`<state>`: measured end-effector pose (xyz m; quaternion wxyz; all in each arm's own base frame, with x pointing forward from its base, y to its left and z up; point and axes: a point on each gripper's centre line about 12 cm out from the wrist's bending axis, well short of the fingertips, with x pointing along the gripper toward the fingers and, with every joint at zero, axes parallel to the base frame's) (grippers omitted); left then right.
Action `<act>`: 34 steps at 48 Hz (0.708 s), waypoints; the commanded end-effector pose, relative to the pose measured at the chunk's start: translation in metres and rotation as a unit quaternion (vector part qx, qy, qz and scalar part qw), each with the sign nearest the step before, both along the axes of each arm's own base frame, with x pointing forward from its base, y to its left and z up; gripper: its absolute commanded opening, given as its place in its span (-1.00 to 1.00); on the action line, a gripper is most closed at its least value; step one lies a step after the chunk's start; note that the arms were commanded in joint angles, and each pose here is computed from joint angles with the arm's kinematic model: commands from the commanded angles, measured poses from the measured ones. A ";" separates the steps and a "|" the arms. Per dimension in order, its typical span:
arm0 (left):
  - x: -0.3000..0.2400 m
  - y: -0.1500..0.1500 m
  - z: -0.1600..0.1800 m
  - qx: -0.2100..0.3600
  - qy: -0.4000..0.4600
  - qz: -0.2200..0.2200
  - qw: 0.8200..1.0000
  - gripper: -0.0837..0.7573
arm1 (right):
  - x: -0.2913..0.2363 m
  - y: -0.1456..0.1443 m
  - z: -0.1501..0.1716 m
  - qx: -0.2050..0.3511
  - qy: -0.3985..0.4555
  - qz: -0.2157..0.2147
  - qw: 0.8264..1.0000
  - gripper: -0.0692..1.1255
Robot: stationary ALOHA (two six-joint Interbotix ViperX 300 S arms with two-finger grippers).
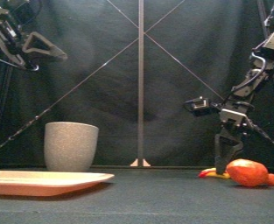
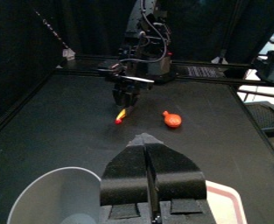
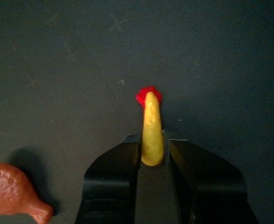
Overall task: Pick the shrimp then place it in the grey bowl
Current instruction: Place shrimp in the grey bowl
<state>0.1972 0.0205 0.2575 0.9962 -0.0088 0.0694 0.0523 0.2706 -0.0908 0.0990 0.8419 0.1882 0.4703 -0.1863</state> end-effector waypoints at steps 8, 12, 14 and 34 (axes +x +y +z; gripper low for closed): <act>0.002 0.000 0.006 0.003 -0.010 -0.002 1.000 -0.69 | 0.019 0.000 0.029 -0.015 -0.049 0.010 0.999 -0.02; 0.002 0.000 0.007 0.003 -0.013 -0.002 1.000 -0.69 | 0.034 0.002 0.050 -0.028 -0.083 0.021 0.996 -0.02; 0.002 0.000 0.007 0.003 -0.014 -0.002 1.000 -0.69 | 0.044 0.003 0.064 -0.036 -0.106 0.027 0.993 -0.02; 0.003 0.000 0.010 0.007 -0.028 -0.002 1.000 -0.69 | 0.137 -0.002 0.152 -0.128 -0.271 0.076 0.951 -0.02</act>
